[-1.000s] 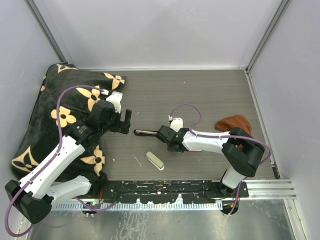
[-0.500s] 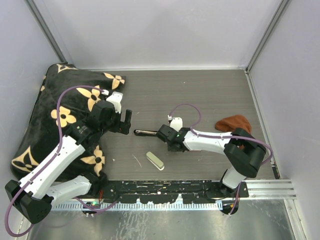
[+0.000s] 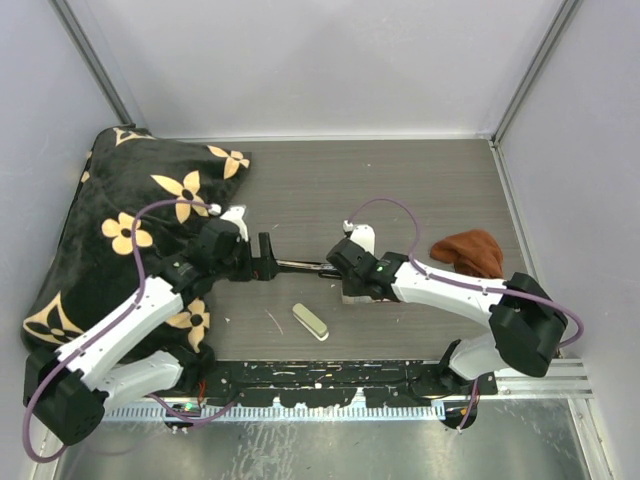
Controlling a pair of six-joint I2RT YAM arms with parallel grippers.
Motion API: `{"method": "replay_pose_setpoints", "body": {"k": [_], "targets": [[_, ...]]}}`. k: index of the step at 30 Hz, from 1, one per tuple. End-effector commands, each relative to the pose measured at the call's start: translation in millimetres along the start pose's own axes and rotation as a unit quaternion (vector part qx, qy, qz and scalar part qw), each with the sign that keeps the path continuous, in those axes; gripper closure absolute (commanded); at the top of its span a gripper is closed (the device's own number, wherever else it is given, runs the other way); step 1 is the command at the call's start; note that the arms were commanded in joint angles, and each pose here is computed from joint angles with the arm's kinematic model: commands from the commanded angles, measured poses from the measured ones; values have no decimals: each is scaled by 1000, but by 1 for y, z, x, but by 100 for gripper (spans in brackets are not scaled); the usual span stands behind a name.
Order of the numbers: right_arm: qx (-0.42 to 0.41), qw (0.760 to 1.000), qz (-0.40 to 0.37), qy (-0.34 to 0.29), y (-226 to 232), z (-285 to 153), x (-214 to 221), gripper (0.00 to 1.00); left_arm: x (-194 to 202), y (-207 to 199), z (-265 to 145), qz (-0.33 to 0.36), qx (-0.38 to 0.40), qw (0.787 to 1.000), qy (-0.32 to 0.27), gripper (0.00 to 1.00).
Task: Load the staples into the stapler
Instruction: Pick up the staple from the staple box.
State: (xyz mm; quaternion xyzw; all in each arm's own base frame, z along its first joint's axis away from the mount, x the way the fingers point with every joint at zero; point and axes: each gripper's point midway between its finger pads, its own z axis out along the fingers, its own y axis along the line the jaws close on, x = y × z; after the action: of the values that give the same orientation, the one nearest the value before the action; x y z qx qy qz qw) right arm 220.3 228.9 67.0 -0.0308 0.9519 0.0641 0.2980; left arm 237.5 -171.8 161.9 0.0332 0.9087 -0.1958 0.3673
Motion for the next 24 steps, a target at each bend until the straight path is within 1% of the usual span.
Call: {"method": "replay_pose_setpoints", "body": {"k": [1, 4, 10, 16, 17, 24], "targets": [[-26, 1000, -10, -12, -3, -4, -3, 80, 13, -26, 28, -107, 63, 992, 14, 4], [-32, 999, -13, -15, -6, -5, -4, 80, 22, -29, 43, -135, 69, 988, 24, 5], [-47, 998, -12, -26, -8, -10, -8, 80, 30, -25, 65, -162, 63, 985, 23, 4], [-61, 997, -11, -38, -9, -17, -14, 80, 32, -24, 84, -163, 57, 985, 26, 5], [-62, 997, -11, -38, -9, -17, -14, 80, 36, -22, 91, -164, 51, 985, 35, 5], [-73, 996, -9, -41, -10, -23, -17, 80, 39, -23, 114, -154, 48, 986, 47, 5]]}}
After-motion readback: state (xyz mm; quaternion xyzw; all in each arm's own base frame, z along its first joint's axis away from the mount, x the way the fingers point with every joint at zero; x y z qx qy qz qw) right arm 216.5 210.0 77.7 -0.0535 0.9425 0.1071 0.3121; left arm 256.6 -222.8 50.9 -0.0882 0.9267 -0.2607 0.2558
